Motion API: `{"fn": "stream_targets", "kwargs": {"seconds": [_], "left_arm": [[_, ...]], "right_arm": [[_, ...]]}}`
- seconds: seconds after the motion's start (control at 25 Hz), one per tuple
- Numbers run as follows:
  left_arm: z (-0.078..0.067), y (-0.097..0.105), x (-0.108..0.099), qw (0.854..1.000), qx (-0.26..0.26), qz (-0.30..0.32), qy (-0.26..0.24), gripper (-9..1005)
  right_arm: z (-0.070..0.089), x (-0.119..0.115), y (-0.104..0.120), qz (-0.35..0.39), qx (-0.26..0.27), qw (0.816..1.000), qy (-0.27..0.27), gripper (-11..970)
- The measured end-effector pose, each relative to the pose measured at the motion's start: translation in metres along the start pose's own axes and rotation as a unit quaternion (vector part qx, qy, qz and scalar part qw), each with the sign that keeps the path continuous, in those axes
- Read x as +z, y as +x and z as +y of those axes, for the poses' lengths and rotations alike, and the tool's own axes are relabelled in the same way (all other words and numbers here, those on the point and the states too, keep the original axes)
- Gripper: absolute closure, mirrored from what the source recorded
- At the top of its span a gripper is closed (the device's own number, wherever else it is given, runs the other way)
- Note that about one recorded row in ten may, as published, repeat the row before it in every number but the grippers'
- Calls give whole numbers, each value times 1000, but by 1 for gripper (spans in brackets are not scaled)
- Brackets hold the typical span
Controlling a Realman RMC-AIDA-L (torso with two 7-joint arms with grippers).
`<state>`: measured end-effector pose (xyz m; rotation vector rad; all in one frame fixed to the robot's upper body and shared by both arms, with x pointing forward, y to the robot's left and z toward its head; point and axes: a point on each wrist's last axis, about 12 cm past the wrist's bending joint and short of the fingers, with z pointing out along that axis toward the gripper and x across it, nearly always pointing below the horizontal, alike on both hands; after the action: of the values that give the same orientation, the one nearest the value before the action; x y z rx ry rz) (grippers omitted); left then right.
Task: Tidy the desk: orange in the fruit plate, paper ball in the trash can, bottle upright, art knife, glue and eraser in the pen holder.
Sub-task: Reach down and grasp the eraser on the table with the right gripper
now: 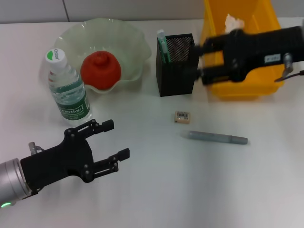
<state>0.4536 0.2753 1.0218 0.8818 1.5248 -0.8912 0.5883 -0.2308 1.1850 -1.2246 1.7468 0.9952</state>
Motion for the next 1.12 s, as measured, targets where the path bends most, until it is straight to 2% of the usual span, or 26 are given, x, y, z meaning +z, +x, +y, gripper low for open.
{"fn": "stream_targets", "kwargs": {"seconds": [0.2, 0.28, 0.32, 0.36, 0.56, 0.96, 1.12], "left_arm": [[-1, 0, 1, 1000, 0, -1, 6, 226], [-1, 0, 1, 1000, 0, -1, 6, 226], [-1, 0, 1, 1000, -1, -1, 6, 226], [-1, 0, 1, 1000, -1, -1, 7, 226], [-2, 0, 2, 1000, -1, -2, 7, 226], [-3, 0, 3, 1000, -6, -6, 7, 226], [-2, 0, 3, 1000, -11, -6, 6, 226]], "right_arm": [[-6, 29, -14, 139, -3, 990, -9, 314], [-7, 42, -15, 177, -11, 984, 0, 315], [-9, 56, -15, 219, -21, 975, 15, 315], [-9, 56, -15, 219, -21, 975, 15, 316], [-9, 85, -11, 274, -49, 960, 41, 318], [-11, 104, 1, 298, -65, 951, 60, 322], [-14, 112, 9, 304, -60, 949, 68, 357]]}}
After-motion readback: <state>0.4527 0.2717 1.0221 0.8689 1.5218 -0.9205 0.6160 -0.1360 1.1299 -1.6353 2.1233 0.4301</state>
